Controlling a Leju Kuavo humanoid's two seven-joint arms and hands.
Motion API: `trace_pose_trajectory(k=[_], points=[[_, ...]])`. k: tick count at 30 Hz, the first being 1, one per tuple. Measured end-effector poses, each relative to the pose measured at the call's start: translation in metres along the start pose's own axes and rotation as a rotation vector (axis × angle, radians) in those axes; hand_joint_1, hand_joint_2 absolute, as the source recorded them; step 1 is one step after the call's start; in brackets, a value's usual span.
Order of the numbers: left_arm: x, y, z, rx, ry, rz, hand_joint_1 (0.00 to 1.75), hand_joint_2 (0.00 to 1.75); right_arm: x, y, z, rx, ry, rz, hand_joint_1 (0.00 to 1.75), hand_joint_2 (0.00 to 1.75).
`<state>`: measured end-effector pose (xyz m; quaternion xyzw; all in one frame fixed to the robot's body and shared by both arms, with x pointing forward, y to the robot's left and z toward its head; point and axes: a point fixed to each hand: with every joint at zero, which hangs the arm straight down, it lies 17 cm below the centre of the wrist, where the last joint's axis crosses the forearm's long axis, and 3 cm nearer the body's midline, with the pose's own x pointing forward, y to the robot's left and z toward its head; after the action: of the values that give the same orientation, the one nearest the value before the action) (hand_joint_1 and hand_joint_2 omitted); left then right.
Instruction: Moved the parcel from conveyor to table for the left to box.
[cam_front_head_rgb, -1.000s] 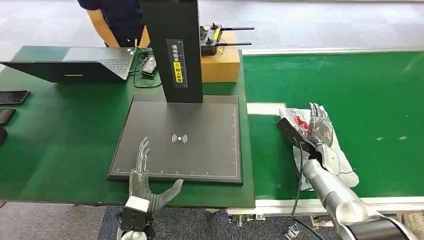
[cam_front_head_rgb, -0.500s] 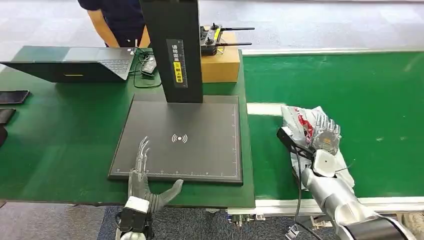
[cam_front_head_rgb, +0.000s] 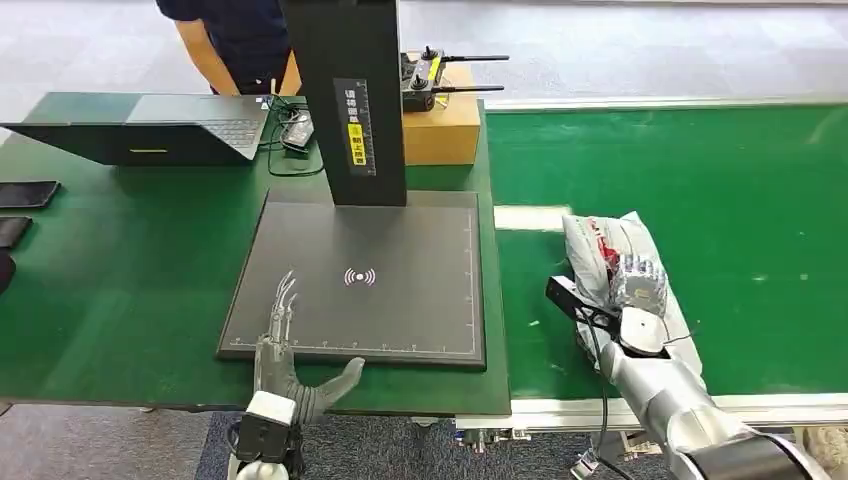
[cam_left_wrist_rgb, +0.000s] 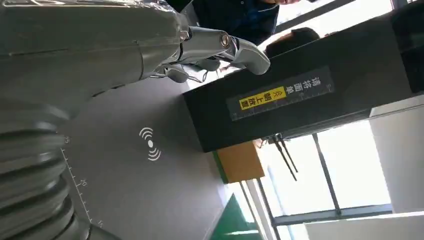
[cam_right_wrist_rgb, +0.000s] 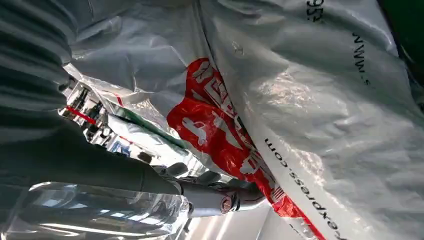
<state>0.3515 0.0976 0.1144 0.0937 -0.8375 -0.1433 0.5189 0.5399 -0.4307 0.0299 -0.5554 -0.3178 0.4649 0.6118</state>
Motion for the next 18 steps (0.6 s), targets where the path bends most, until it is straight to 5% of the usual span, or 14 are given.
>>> trace_pose_trajectory(k=[7,8,10,11,12,18], points=[[-0.001,0.001,0.0,0.003,0.002,-0.001,0.0,1.75,0.003,0.011,0.001,0.077,-0.02,0.039,0.05,1.75],[-0.001,0.001,0.0,0.003,0.002,-0.001,0.0,1.75,0.003,0.012,0.001,0.08,-0.022,0.041,0.33,1.75],[-0.001,0.001,-0.001,0.005,0.004,0.001,0.0,1.75,0.004,0.011,0.001,0.081,-0.029,0.047,1.24,1.75],[-0.001,0.001,-0.001,0.006,0.004,0.001,0.0,1.75,0.005,0.012,0.001,0.082,-0.032,0.051,1.26,1.75],[-0.001,0.001,-0.001,0.007,0.006,0.002,0.0,1.75,0.005,0.012,0.002,0.082,-0.033,0.055,0.87,1.75],[-0.001,0.003,-0.002,0.012,0.007,-0.001,0.0,1.75,0.011,0.006,0.001,0.046,-0.044,0.054,1.45,1.75]])
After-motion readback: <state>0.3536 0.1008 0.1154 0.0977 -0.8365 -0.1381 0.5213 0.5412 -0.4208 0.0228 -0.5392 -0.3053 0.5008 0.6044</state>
